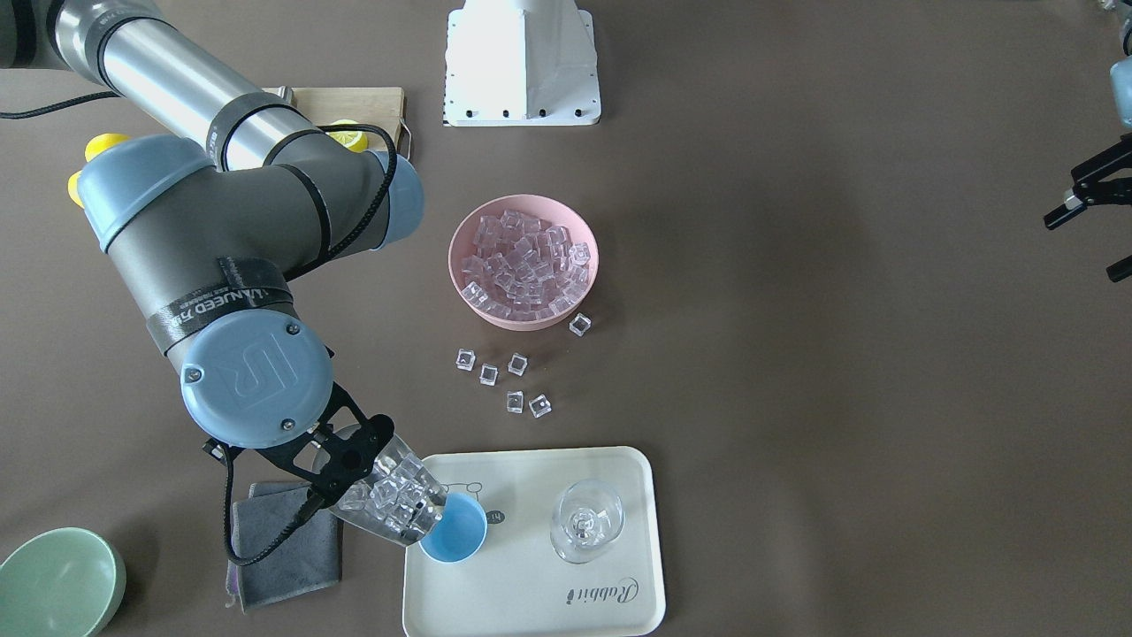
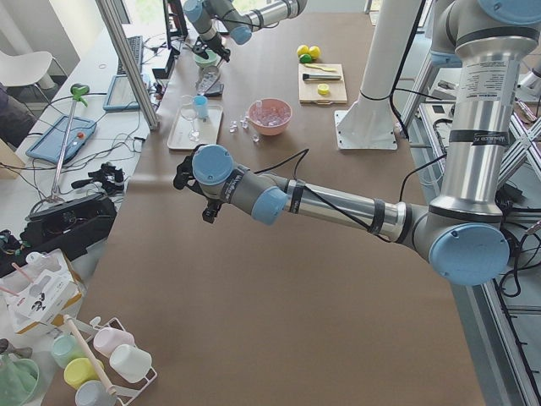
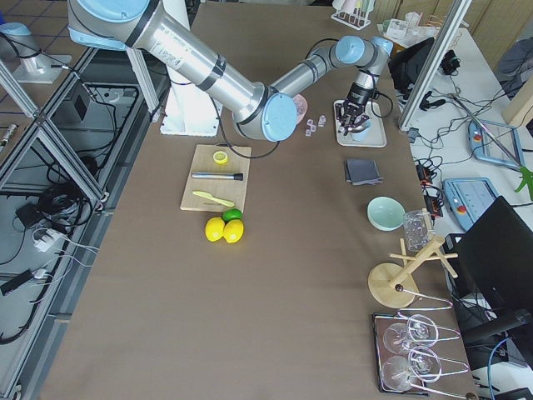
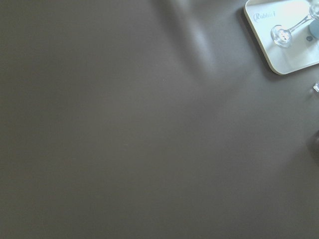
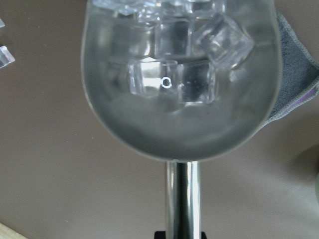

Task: Put ice in cup with scoop
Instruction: 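Tilt the scoop with the right gripper to pour ice into the blue cup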

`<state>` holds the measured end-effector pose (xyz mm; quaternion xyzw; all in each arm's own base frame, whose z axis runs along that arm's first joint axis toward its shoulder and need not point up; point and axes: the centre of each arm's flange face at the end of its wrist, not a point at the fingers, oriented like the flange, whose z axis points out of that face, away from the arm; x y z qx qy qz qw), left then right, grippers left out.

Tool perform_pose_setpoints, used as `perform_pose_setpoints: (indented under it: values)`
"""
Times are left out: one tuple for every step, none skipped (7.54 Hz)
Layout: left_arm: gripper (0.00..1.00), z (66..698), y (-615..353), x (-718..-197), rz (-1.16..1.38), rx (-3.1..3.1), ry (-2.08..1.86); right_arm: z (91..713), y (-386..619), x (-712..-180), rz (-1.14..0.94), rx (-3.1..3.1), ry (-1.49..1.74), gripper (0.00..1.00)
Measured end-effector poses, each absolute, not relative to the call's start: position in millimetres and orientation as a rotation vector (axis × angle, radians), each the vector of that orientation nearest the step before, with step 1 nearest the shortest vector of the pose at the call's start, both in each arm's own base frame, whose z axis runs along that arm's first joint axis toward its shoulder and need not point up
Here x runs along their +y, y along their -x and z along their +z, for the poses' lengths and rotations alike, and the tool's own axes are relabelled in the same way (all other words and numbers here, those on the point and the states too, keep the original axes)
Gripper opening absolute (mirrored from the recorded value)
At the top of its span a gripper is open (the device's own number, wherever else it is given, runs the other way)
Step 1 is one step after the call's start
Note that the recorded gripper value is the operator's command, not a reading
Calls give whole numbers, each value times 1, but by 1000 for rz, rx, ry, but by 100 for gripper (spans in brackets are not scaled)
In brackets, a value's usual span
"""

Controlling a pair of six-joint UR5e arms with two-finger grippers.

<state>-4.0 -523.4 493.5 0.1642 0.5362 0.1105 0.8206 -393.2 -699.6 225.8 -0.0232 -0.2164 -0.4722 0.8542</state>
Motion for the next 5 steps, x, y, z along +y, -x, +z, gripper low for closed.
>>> perform_pose_setpoints:
  values:
    - [99,489,17,-522,190,1131,-333,223,395,-701,-1000,-443,61,0]
    - [99,482,36,-515,152,1109,-353,218,397,-702,-1004,-429,72,0]
    - [99,487,51,-498,105,1063,-361,215,401,-701,-1012,-413,83,0]
    - [99,503,61,-490,53,970,-356,212,406,-698,-1019,-399,95,0]
    - [99,531,67,-489,1,863,-326,206,408,-696,-1025,-384,106,0]
